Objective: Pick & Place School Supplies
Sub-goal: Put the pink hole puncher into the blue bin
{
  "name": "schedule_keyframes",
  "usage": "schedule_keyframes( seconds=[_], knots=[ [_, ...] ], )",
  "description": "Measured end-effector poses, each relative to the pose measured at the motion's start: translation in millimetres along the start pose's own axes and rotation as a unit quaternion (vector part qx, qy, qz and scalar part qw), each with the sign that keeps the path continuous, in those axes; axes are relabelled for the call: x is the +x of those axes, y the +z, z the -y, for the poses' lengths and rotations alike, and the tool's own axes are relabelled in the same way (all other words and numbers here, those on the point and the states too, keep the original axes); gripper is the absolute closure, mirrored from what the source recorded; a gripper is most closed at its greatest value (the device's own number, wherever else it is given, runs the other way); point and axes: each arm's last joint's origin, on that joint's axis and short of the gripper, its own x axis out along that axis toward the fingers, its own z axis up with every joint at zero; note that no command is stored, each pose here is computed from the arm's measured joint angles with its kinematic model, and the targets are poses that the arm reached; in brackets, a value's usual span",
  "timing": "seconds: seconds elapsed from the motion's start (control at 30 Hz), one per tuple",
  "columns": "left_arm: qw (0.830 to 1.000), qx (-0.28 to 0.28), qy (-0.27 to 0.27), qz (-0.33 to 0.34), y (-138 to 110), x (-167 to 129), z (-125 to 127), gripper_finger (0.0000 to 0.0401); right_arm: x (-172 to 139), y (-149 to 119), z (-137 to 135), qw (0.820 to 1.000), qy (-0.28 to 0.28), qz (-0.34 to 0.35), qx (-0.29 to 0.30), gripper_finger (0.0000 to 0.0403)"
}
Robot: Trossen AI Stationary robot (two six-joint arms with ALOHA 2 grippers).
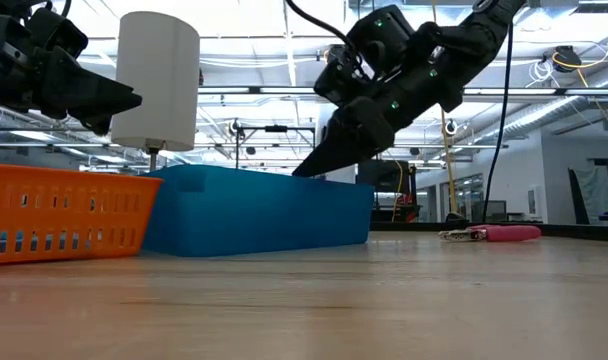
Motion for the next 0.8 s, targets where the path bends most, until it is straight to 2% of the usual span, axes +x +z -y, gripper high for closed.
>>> schedule_keyframes(
  seconds=[0.2,0.33,0.53,0.8],
  knots=[
    [1.000,0.000,0.000,0.000,0,0,0,0.0304,0,0,2,0.999,-0.043,-0.007,0.002,0.0283],
    [1.000,0.000,0.000,0.000,0,0,0,0.0304,-17,8,3,0.998,-0.062,-0.022,-0.014,0.0275],
    [1.000,0.000,0.000,0.000,0,0,0,0.0304,-66,22,1,0.996,-0.058,-0.070,0.018,0.0273],
    [1.000,0.000,0.000,0.000,0,0,0,0.0304,-124,9,-2,0.974,-0.100,-0.194,0.060,0.0266]
  ],
)
